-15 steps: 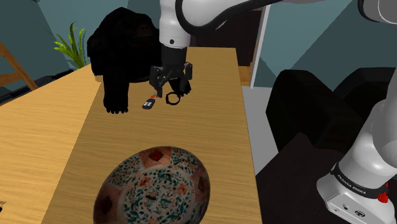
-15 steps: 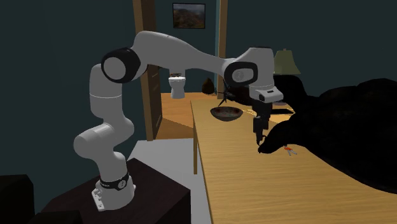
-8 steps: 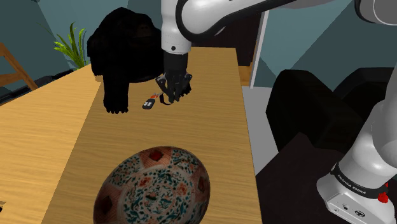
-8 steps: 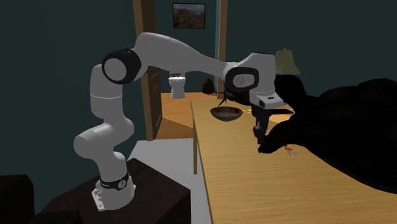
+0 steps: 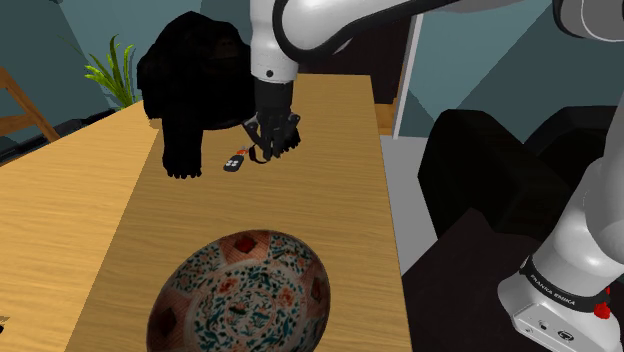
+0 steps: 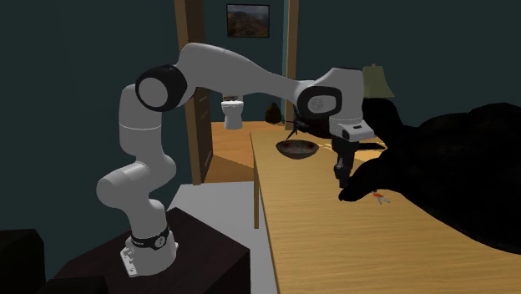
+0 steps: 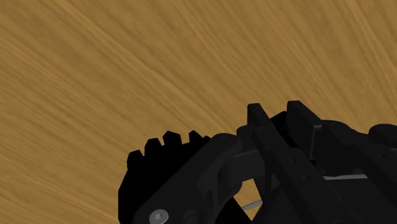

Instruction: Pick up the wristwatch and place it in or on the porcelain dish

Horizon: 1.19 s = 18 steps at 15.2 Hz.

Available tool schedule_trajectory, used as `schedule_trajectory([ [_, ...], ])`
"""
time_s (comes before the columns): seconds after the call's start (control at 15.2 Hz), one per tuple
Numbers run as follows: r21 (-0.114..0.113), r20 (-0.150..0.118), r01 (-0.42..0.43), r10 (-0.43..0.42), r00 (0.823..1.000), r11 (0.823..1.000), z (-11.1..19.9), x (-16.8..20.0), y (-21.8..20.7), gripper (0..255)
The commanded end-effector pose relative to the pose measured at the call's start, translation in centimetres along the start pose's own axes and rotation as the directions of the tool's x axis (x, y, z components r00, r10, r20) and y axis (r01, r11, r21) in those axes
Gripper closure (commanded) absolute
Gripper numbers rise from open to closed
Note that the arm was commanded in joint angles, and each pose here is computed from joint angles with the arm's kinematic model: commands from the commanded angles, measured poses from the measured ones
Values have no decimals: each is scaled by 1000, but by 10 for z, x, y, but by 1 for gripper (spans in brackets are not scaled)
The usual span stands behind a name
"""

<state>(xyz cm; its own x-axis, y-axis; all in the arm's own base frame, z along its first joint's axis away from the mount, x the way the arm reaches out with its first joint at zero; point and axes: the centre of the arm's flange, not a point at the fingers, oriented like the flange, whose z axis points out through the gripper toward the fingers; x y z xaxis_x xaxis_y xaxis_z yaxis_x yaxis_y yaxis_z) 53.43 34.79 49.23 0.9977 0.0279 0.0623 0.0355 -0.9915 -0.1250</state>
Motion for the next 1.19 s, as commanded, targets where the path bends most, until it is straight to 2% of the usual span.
schedule_trajectory([
  [0.0, 0, -1, 0, 0, 1000, 1000, -10, 1, -1, 255],
  [1.12, 0, -1, 0, 0, 1000, 1000, -99, 7, -12, 255],
])
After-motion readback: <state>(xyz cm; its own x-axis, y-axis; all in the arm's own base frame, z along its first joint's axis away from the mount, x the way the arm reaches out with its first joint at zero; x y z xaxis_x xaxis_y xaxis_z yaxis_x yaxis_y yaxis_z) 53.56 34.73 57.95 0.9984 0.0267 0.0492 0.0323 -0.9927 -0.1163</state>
